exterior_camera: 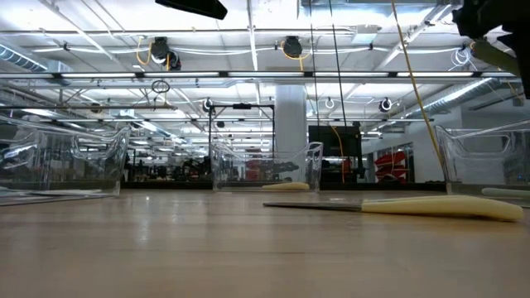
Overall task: Sort silverware by color (type)
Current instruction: Put the left green knife into the bottom right transparent bin
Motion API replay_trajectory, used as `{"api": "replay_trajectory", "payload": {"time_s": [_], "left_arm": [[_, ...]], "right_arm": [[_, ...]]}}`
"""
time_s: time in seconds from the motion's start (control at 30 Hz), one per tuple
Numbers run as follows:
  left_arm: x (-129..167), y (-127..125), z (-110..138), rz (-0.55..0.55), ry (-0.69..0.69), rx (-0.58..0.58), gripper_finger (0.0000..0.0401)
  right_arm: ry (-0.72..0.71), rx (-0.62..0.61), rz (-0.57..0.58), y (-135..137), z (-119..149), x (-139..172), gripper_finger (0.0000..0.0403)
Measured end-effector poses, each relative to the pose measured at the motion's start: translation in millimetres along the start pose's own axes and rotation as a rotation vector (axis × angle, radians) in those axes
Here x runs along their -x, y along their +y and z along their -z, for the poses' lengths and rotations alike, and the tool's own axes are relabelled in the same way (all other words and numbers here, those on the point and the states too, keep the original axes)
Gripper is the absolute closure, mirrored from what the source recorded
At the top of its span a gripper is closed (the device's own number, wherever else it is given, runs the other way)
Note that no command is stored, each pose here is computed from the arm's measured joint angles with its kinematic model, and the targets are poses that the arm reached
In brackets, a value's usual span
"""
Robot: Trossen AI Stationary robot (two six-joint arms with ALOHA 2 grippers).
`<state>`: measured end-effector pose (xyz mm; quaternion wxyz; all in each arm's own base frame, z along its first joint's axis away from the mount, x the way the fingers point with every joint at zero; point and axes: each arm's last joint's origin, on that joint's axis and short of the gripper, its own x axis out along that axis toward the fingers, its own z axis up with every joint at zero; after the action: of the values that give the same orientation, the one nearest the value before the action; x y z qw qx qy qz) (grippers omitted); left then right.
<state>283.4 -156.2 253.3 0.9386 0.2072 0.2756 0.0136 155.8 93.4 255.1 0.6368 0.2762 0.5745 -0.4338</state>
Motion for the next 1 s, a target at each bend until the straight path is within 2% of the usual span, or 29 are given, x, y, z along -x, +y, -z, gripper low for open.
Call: {"api": "replay_trajectory", "payload": {"time_s": [0.2, 0.67, 1.0], "left_arm": [[0, 0, 0, 0.001, 0.001, 0.009, 0.0174], [0, 0, 1, 0.001, 0.005, 0.018, 0.0174], [0, 0, 1, 0.002, 0.009, 0.02, 0.0174]], "right_arm": [[-0.002, -0.053, 0.025, -1, 2, -11, 0.0361], [-0.003, -0.051, 0.015, 5, 4, -18, 0.0354], [0.013, -0.054, 0.092, 18, 11, -30, 0.0353]]}}
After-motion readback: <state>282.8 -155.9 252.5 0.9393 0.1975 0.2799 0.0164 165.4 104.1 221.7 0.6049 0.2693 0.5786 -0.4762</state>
